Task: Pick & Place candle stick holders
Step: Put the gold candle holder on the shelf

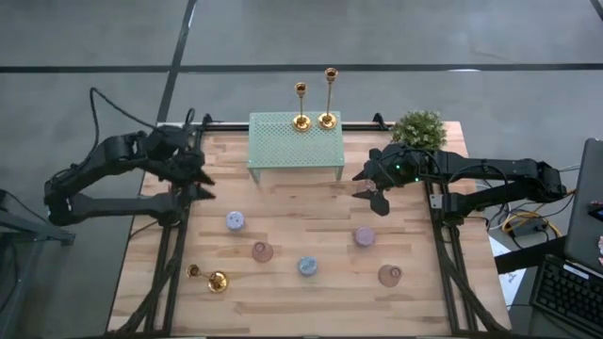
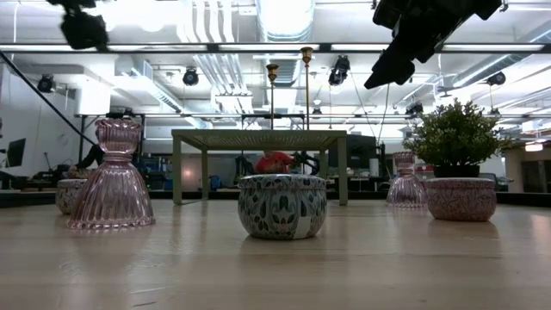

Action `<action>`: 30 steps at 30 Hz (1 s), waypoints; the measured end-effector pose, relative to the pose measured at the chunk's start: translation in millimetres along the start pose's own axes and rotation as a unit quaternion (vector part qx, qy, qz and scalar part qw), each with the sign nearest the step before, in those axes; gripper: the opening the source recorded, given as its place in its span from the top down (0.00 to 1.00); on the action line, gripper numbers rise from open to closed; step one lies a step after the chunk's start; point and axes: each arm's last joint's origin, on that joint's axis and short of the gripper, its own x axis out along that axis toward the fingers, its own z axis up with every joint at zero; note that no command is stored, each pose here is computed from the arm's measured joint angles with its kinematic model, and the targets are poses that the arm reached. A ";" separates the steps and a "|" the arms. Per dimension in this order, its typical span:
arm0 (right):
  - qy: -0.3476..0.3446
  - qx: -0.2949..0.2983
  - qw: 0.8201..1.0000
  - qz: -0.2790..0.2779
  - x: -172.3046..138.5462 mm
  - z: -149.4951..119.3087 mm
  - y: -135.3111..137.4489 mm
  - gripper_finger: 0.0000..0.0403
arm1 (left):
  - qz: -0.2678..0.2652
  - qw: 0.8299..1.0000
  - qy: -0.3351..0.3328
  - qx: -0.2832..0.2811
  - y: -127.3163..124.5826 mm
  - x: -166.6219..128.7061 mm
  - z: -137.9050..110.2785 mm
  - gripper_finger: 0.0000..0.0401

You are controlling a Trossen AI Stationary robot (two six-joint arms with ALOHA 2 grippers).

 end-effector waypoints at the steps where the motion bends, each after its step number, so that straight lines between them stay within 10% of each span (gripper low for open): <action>1: 0.000 -0.001 1.000 0.000 0.0 0.0 0.0 0.39 | -0.009 1.000 0.016 -0.013 -1.6 0.4 -2.8 0.35; 15: 0.000 -0.014 1.000 0.000 0.0 0.0 0.0 0.39 | -0.048 0.984 0.111 -0.130 -21.3 -9.6 -16.2 0.35; 30: 0.000 -0.017 1.000 0.000 0.0 0.0 0.0 0.39 | -0.015 0.990 0.094 -0.106 -23.4 -7.4 -8.9 0.35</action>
